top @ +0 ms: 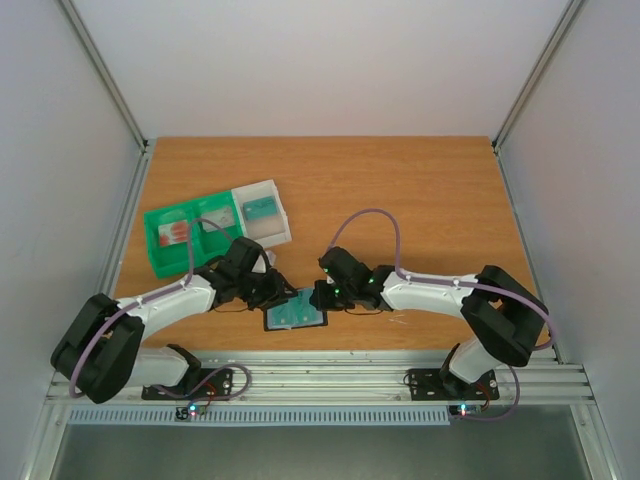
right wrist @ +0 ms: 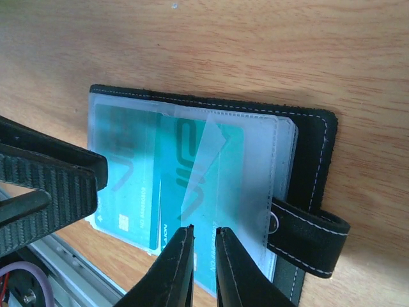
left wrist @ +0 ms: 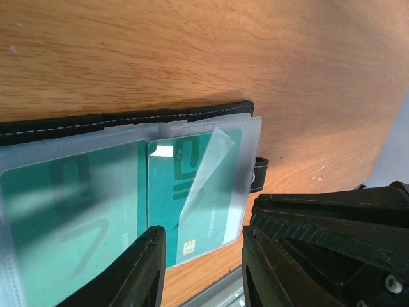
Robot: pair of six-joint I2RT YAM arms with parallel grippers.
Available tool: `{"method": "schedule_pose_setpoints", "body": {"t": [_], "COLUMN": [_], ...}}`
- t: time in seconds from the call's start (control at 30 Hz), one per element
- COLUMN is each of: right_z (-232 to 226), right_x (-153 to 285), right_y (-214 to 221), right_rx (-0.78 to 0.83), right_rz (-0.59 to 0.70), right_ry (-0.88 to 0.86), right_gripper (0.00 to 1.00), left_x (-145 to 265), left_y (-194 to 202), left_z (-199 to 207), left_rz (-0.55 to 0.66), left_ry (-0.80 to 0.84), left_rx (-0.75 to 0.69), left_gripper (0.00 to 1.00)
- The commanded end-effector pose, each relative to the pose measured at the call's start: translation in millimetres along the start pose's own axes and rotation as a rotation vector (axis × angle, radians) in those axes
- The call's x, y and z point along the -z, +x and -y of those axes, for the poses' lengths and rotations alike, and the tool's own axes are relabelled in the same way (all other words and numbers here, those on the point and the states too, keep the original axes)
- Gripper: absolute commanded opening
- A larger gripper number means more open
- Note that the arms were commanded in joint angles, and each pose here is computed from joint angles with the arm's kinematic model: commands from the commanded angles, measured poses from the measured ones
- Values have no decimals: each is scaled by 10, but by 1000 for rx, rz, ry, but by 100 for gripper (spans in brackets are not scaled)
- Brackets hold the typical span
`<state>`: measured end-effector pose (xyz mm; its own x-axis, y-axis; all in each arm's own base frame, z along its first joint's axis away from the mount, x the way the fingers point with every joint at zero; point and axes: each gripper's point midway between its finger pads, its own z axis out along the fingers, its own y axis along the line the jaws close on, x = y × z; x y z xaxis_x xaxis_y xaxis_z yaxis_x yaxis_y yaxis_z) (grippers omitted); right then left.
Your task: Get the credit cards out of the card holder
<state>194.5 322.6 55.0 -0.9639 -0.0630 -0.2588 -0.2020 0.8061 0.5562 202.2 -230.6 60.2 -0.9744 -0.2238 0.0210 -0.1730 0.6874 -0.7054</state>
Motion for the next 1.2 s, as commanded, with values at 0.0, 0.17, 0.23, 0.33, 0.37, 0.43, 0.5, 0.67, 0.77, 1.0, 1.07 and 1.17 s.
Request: {"method": "schedule_pose_setpoints", "body": {"t": [0.0, 0.17, 0.23, 0.33, 0.37, 0.43, 0.5, 0.67, 0.77, 1.0, 1.07, 1.17], "right_z": [-43, 44, 86, 143, 158, 193, 217, 269, 285, 291, 291, 287], "right_x": [-40, -124, -161, -193, -202, -226, -250, -285, -288, -284, -288, -285], "right_y": [-48, 6, 35, 75, 85, 110, 139, 191, 202, 205, 196, 194], "right_rx": [26, 24, 18, 11, 9, 3, -1, -11, -13, -12, -13, -12], "right_rz": [8, -15, -26, -40, -43, -51, -61, -72, -73, -73, -71, -66], "right_ry": [4, 29, 40, 55, 60, 68, 66, 73, 74, 76, 75, 73], "right_gripper": [12, 12, 11, 10, 9, 9, 8, 8, 8, 8, 8, 8], "left_x": [-45, -96, -114, -143, -152, -168, -191, -248, -277, -247, -234, -213], "left_y": [-43, -28, -30, -29, -29, -38, -42, -53, -76, -97, -98, -98], "left_z": [-75, -164, -172, -192, -197, -209, -226, -204, -176, -111, -90, -36], "left_rz": [21, 15, 16, 15, 14, 13, 9, 5, 9, 22, 24, 27], "left_ry": [-12, -30, -24, -17, -17, -23, -28, 3, 24, 47, 55, 76], "left_rx": [-14, -5, -5, 4, 5, 6, 8, 18, 18, 7, 4, -7], "left_gripper": [34, 34, 34, 34, 34, 34, 34, 31, 28, 10, 4, 1]}}
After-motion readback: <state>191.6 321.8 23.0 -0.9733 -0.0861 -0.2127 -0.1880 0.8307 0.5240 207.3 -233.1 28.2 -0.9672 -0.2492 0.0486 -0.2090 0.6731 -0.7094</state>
